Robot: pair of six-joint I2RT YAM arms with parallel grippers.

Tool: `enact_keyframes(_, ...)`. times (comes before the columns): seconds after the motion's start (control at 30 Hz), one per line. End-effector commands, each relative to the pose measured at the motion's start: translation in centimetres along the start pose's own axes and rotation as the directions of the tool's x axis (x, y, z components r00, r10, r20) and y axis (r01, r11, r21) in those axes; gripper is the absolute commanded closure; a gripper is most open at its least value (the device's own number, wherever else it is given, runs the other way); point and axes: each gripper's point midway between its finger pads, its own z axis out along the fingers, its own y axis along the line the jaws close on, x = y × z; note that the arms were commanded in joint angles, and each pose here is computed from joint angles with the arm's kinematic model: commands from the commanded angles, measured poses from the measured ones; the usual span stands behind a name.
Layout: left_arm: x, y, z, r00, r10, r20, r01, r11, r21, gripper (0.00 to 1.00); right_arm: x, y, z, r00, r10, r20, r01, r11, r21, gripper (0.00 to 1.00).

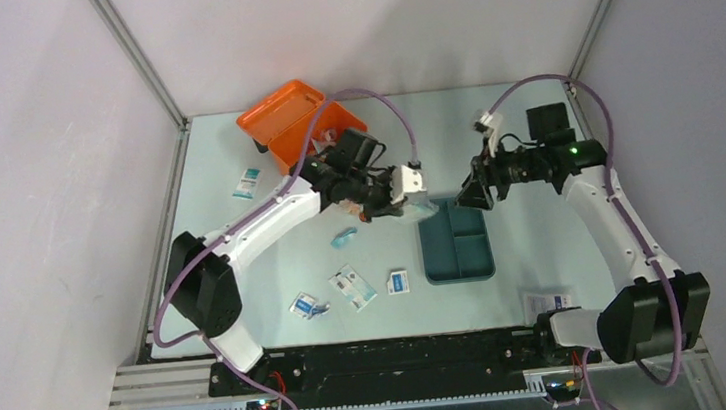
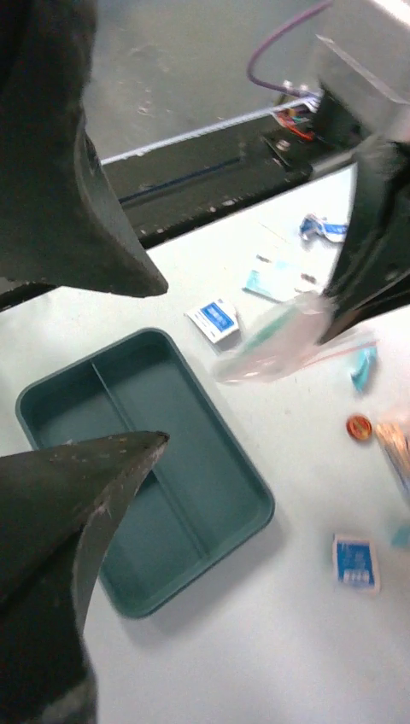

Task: Organize the medicine kit

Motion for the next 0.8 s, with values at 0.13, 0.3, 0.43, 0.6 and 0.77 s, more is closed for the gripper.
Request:
enact_keyframes(0.13,3.2,11.1,-8.3,0.948,-0.318,0.018,0.298,0.866,-0.402,1.0,-1.7,-2.5,-2.0,0.986,0.099,0.137,-0.115,0.987,0.116,0.32)
enact_keyframes(0.3,3.6,18.1,-14.5,0.915,-0.386,0.114,0.375,0.717,-0.587,1.0,-1.2,-2.6,-1.5,0.986,0.109,0.123,-0.123,0.986,0.111,0.32)
enact_keyframes(0.43,5.3,21.3,-16.3,0.921,-0.383,0.063,0.317,0.65,-0.691,1.0,-0.7,-2.8,-1.4,0.988,0.109,0.112,-0.123,0.985,0.122,0.32)
enact_keyframes(0.6,7.4,23.3,-15.4,0.912,-0.41,0.013,0.293,0.628,-0.721,1.0,-0.5,-2.8,-1.4,0.988,0.107,0.112,-0.121,0.984,0.129,0.32)
enact_keyframes(0.77,9.2,23.7,-13.6,0.897,-0.443,-0.011,0.306,0.638,-0.707,1.0,-0.1,-2.8,-1.5,0.989,0.099,0.108,-0.114,0.983,0.145,0.32)
